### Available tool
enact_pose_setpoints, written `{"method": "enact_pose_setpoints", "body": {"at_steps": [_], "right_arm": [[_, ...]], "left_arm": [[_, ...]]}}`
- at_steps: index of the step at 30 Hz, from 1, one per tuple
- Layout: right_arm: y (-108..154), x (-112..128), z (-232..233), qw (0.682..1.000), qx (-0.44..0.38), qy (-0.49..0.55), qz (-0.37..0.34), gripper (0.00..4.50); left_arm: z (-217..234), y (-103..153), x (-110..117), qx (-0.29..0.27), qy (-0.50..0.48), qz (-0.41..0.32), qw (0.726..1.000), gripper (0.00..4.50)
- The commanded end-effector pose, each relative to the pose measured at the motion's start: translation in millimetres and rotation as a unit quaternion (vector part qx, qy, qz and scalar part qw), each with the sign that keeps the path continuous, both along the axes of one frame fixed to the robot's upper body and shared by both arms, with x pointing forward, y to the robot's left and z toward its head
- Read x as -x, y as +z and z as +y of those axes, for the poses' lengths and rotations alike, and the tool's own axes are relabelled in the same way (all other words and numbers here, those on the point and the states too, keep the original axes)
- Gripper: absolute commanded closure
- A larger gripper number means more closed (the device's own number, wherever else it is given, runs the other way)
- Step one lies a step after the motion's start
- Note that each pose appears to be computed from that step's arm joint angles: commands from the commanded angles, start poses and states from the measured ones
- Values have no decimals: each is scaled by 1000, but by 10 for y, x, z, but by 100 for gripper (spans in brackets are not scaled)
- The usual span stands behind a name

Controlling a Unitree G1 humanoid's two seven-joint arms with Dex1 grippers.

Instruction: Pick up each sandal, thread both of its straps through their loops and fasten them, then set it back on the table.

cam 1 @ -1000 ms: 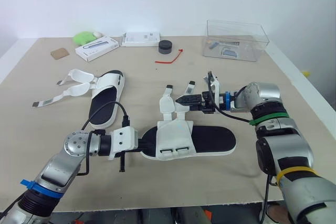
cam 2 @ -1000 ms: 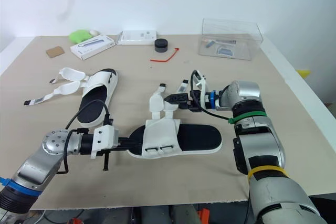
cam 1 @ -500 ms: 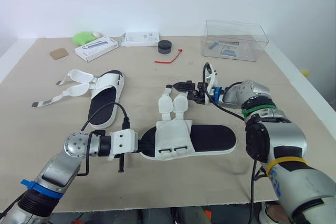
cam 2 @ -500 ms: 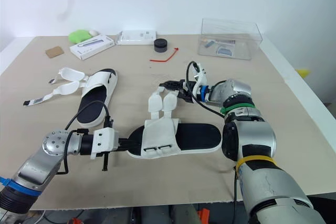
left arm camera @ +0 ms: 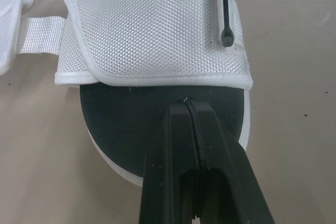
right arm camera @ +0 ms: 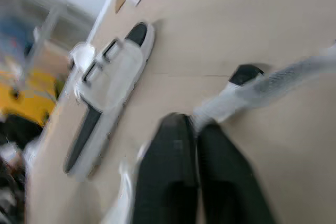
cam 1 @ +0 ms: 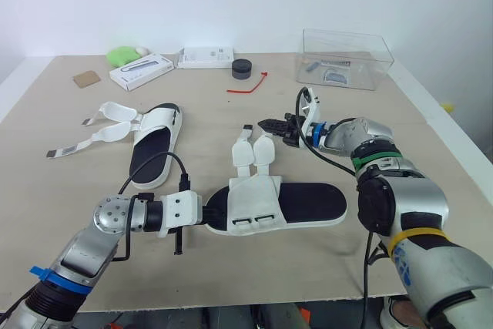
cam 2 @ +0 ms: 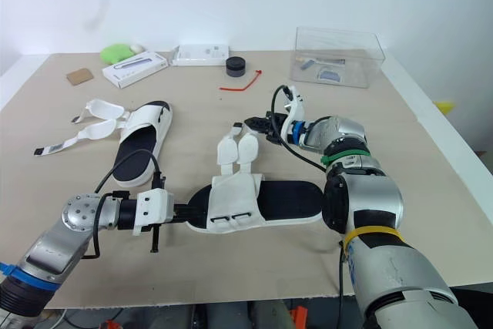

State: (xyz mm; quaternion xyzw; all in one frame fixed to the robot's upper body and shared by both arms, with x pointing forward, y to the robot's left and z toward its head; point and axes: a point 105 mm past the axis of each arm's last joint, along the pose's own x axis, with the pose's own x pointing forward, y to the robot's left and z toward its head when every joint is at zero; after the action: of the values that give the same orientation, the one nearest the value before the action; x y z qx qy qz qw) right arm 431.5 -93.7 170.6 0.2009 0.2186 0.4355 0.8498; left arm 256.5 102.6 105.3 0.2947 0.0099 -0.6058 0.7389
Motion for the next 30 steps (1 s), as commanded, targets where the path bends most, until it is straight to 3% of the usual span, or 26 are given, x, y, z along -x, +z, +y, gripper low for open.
{"method": "enact_pose_setpoints", "body": {"at_steps": [1, 4, 9, 10, 12, 14, 16, 19, 24, 30], "right_arm": [[311, 69, 109, 980, 61, 100, -164, 445], [489, 167, 178, 954, 58, 143, -255, 445], [622, 551, 313, 843, 112, 230, -473, 445], [642, 671, 333, 815, 112, 245, -513, 445], [540, 962, 339, 722, 151, 303, -603, 445], [407, 1140, 307, 653, 182, 342, -651, 445], [327, 1218, 249, 623, 193, 360, -667, 445], [315, 1209, 179, 623, 194, 350, -672, 445], [207, 1294, 116, 574, 224, 387, -686, 445], [-25, 1508, 91, 436, 278, 481, -709, 445]], "left_arm": [[-11, -33, 31, -8, -5, -2, 1000, 450], [-16, -39, 38, -8, -5, -2, 1000, 450], [-26, -42, 49, -9, -8, -1, 1000, 450], [-29, -43, 53, -9, -9, -1, 1000, 450], [-35, -40, 58, -9, -11, 0, 1000, 450], [-42, -32, 60, -9, -12, 0, 1000, 450], [-49, -24, 59, -9, -14, 1, 1000, 450], [-59, -20, 60, -9, -16, 1, 1000, 450], [-89, -10, 51, -8, -21, 2, 1000, 450], [-109, -13, 34, -6, -24, 2, 1000, 450]]}}
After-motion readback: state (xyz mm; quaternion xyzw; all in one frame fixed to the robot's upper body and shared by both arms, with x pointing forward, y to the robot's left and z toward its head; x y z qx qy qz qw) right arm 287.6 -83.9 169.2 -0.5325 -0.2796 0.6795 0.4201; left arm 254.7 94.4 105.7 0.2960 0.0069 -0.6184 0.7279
